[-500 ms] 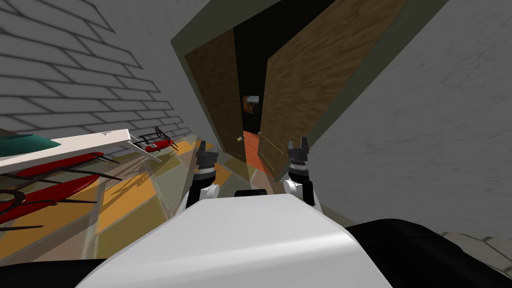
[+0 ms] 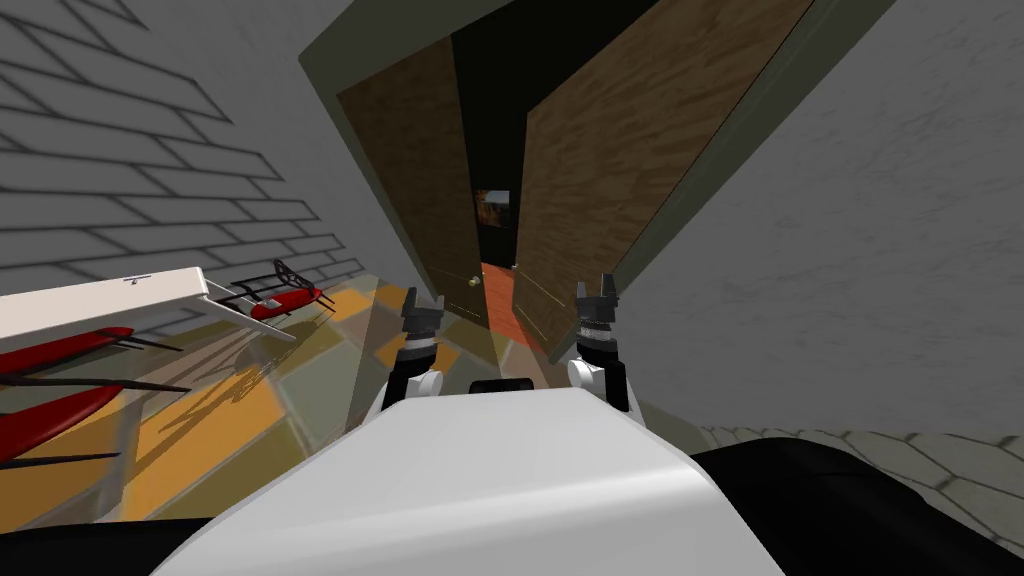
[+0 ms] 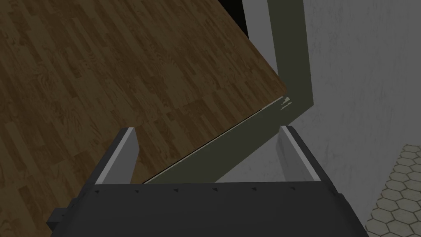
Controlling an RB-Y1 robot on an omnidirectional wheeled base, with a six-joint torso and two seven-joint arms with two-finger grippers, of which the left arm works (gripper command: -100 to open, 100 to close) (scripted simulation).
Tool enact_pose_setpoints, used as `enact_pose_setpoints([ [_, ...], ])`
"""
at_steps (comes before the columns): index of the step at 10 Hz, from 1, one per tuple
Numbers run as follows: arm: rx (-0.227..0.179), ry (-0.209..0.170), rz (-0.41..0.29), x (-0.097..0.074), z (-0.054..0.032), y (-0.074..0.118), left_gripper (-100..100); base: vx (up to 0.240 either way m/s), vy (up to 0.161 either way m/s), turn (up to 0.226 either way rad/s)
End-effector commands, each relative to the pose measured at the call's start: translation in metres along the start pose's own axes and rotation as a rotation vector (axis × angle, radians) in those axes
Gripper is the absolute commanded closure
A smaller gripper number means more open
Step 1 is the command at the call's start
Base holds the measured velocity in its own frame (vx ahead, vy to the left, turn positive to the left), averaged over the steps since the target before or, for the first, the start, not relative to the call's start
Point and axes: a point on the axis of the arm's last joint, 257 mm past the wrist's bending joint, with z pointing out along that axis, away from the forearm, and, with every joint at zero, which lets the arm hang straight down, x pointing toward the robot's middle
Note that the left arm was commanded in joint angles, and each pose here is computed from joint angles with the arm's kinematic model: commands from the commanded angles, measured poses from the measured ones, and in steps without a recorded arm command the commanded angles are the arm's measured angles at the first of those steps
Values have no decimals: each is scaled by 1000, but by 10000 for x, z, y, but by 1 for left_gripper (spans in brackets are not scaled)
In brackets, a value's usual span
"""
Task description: Push the door open
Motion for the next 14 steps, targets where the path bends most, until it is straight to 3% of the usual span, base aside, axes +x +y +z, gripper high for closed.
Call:
enact_pose_setpoints([
  [1,-15,-1,-51,-10,-39,102,-100,66,63,-109],
  [7,-83,-25,-271,-74,-236,550,-100,80,76,-149],
  [14,-171,-98,-560,-214,-596,1142,-100,75,106,-183],
])
